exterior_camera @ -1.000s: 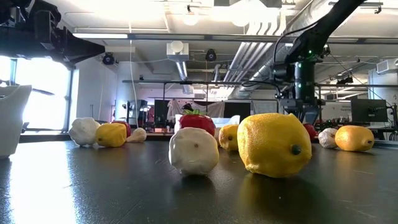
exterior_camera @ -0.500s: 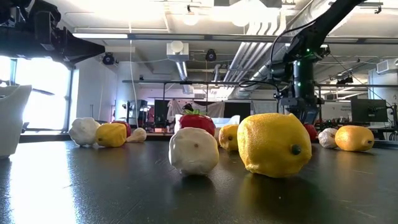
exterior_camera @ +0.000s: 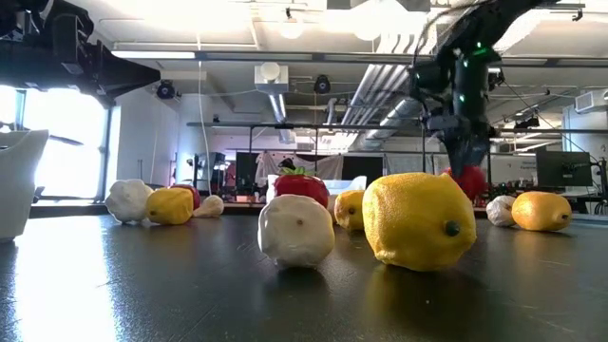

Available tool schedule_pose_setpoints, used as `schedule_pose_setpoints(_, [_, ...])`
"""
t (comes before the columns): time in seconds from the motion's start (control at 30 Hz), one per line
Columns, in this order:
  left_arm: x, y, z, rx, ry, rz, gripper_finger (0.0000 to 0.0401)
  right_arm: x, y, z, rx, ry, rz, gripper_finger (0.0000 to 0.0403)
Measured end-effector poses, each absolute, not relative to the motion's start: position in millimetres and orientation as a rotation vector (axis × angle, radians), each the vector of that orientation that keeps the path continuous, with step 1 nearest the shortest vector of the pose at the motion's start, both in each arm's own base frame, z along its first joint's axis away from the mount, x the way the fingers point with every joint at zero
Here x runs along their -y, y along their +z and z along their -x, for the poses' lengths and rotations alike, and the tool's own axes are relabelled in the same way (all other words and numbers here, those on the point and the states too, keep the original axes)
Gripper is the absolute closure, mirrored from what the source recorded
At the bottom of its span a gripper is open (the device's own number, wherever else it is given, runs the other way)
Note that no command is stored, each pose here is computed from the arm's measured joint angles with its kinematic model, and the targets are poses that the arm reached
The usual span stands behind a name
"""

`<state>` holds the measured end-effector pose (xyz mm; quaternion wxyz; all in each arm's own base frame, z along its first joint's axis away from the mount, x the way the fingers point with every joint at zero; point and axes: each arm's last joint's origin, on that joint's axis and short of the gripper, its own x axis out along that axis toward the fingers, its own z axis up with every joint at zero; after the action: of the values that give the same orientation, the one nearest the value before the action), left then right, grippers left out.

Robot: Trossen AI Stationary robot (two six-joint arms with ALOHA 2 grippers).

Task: Sort produce into baskets
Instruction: Put the red tomato into the transparent bin

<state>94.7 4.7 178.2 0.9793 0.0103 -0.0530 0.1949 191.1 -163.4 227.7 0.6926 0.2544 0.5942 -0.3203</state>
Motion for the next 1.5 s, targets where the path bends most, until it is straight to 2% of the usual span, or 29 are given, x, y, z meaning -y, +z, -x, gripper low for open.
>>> schedule_pose_setpoints(0.13, [-5, 178, -95, 0.108, 0.393, -0.018, 0.0399, 158, 249, -225, -1.206, -0.661, -0.483, 0.0141])
schedule_pose_setpoints(0.33, [-5, 178, -95, 0.109, 0.4, -0.01, 0.0401, 176, 286, -282, -1.063, -0.544, -0.299, 0.0141])
schedule_pose_setpoints(0.57, [-5, 179, -94, 0.104, 0.418, -0.03, 0.0401, 217, 295, -340, -1.144, -0.363, -0.109, 0.0141])
schedule_pose_setpoints(0.67, [-6, 180, -94, 0.112, 0.441, -0.015, 0.0401, 234, 289, -355, -1.197, -0.344, -0.107, 0.0141])
schedule_pose_setpoints(1.07, [-6, 180, -94, 0.105, 0.438, -0.046, 0.0401, 275, 259, -363, -1.289, -0.329, -0.129, 0.0141])
schedule_pose_setpoints(1.5, [-6, 180, -94, 0.106, 0.435, -0.04, 0.0401, 282, 258, -363, -1.252, -0.318, -0.12, 0.0141])
